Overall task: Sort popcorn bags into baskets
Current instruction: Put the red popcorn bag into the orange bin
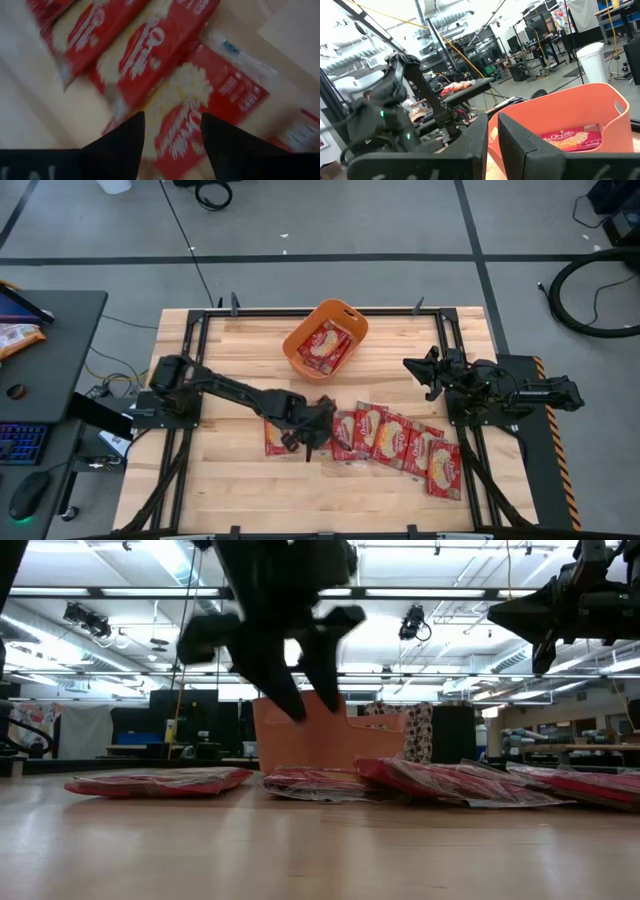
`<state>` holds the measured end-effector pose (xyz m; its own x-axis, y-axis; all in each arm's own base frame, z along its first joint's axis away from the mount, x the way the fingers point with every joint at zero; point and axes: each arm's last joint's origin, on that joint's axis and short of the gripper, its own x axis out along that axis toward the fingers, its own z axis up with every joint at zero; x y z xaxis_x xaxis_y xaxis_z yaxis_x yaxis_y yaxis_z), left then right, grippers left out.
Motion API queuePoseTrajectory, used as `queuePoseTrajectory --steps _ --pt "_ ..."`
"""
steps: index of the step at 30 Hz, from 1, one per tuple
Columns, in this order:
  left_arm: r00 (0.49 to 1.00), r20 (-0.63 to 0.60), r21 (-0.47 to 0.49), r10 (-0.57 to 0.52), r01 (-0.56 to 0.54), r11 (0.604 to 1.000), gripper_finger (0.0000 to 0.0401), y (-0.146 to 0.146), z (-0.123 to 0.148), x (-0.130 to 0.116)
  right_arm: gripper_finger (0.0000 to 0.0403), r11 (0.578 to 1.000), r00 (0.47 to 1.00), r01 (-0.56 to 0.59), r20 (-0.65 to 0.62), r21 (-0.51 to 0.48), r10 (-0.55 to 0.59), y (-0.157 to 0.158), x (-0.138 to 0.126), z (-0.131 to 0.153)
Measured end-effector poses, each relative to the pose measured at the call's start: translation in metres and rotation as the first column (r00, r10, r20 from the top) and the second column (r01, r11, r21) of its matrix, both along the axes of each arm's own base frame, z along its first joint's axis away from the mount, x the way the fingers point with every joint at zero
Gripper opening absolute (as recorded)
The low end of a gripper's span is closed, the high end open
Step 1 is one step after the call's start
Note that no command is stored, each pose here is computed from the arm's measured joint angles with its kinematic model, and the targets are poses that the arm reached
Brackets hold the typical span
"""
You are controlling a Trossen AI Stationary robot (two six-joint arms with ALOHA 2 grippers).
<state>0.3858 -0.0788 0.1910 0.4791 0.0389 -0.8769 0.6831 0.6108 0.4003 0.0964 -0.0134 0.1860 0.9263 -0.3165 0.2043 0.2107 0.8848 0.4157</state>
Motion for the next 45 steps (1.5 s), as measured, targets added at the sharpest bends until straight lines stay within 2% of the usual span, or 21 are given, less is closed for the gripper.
queuePoseTrajectory --steps 6,8,12,15,20,23,26,31,35,39,42,45 --pt "0.994 0.068 0.103 -0.08 0.072 0.992 0.0208 -0.007 -0.038 0.023 0.0048 1.0 1.0 -0.001 0.002 0.0 0.001 0.0 0.0 0.0" --pt "0.989 0.104 0.139 -0.109 0.094 0.986 0.0208 -0.008 -0.044 0.029 0.0048 1.0 1.0 -0.001 0.002 0.0 0.001 0.0 0.0 0.0" --pt "0.973 0.071 0.212 -0.22 0.2 0.956 0.0208 -0.007 -0.05 0.031 0.0048 1.0 1.0 -0.002 0.001 0.0 0.002 0.0 0.0 0.0" --pt "0.967 0.057 0.232 -0.249 0.229 0.945 0.0208 -0.003 -0.052 0.032 0.0048 1.0 1.0 -0.002 0.001 0.0 0.002 0.0 0.0 0.0" --pt "0.968 0.065 0.198 -0.244 0.227 0.953 0.0202 0.005 -0.052 0.034 0.0048 1.0 1.0 -0.002 0.001 0.0 0.002 0.0 0.0 0.0" --pt "0.967 0.057 0.182 -0.25 0.236 0.955 0.0172 0.005 -0.053 0.034 0.0048 1.0 1.0 -0.002 0.001 0.0 0.002 0.0 0.0 0.0" --pt "0.967 0.059 0.161 -0.246 0.234 0.959 0.0122 0.004 -0.053 0.034 0.0048 1.0 1.0 -0.002 0.001 0.0 0.002 0.0 0.0 0.0" --pt "0.991 0.094 0.054 -0.095 0.091 0.994 0.0023 0.004 -0.053 0.034 0.0048 1.0 1.0 -0.002 0.001 -0.001 0.002 0.0 0.0 0.0" --pt "0.996 0.086 -0.021 -0.025 0.027 0.999 0.0012 0.002 -0.037 0.029 0.0048 1.0 1.0 -0.002 0.0 0.0 0.002 0.0 0.0 0.0" --pt "0.995 0.095 -0.126 0.025 -0.012 0.992 0.0008 0.0 0.004 0.024 0.0048 1.0 1.0 -0.002 0.001 0.0 0.002 0.0 0.0 0.0" --pt "0.992 0.081 -0.214 0.093 -0.074 0.974 0.0007 0.003 0.036 0.018 0.0048 1.0 1.0 -0.002 0.001 0.0 0.002 0.0 0.0 0.0" --pt "0.968 0.116 -0.308 0.224 -0.18 0.934 0.0007 0.015 0.069 0.014 0.0048 1.0 1.0 -0.001 0.0 0.0 0.001 0.0 0.0 0.0"
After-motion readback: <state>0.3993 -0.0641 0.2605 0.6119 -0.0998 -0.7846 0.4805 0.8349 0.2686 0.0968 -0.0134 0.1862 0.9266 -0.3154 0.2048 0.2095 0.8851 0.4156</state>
